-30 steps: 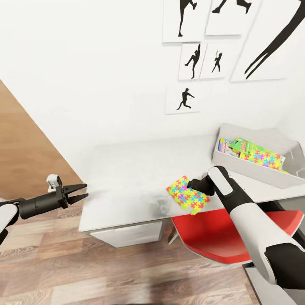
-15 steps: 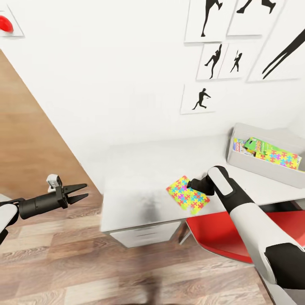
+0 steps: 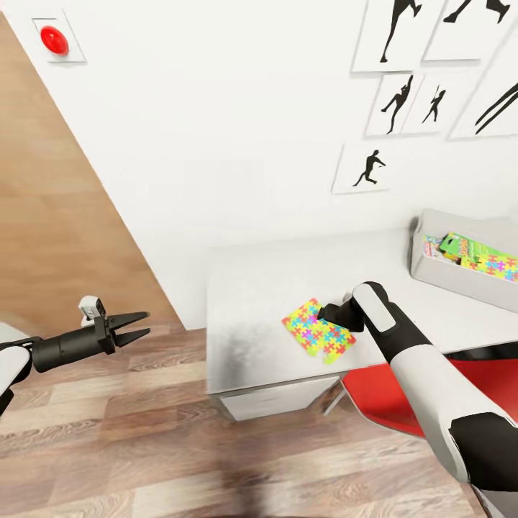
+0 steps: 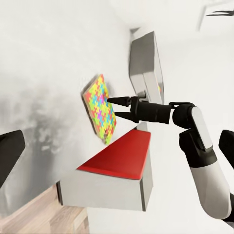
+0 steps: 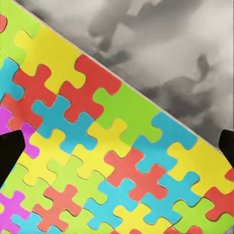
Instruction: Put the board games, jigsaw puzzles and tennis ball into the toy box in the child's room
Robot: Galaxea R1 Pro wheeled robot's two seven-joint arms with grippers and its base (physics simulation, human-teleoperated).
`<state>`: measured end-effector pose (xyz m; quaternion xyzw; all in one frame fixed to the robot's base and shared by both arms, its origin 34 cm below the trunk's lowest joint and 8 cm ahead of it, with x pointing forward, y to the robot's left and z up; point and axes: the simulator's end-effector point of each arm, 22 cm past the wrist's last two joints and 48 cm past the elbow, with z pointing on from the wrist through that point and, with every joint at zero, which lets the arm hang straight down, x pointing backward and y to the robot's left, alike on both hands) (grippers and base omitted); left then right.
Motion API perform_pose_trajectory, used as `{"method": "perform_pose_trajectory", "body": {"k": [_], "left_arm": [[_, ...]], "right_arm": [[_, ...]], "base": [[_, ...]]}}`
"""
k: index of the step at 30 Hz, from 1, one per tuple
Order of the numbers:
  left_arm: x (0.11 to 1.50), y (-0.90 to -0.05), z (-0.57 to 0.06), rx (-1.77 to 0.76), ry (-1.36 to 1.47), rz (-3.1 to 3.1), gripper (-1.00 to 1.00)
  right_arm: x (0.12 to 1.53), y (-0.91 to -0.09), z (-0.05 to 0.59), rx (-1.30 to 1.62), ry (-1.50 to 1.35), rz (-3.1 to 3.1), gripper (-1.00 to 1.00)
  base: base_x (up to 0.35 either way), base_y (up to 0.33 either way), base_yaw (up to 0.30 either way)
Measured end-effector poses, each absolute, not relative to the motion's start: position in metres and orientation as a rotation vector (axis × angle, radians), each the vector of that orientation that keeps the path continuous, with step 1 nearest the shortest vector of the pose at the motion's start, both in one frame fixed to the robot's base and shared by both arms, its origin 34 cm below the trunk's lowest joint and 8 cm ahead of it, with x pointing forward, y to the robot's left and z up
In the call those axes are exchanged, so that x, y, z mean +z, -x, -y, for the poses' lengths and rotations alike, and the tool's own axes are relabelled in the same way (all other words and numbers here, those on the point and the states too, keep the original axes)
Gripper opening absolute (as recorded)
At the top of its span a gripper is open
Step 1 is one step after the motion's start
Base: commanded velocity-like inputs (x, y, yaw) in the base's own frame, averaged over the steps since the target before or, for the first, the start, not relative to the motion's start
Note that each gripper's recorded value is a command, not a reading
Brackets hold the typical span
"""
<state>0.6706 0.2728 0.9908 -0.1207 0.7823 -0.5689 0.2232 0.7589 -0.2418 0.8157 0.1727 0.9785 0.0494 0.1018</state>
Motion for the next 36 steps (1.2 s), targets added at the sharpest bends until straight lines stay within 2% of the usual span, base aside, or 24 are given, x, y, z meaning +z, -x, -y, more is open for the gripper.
{"method": "perform_pose_trajectory", "body": {"k": [36], "left_arm": [[0.9906, -0.6708, -0.2727, -1.571, 0.334, -2.16, 1.0]], "right_arm": [[0.8155, -0.7594, 0.241, 0.151, -0.513, -2.887, 1.0]], "base": [[-0.083, 0.248, 0.0]]}}
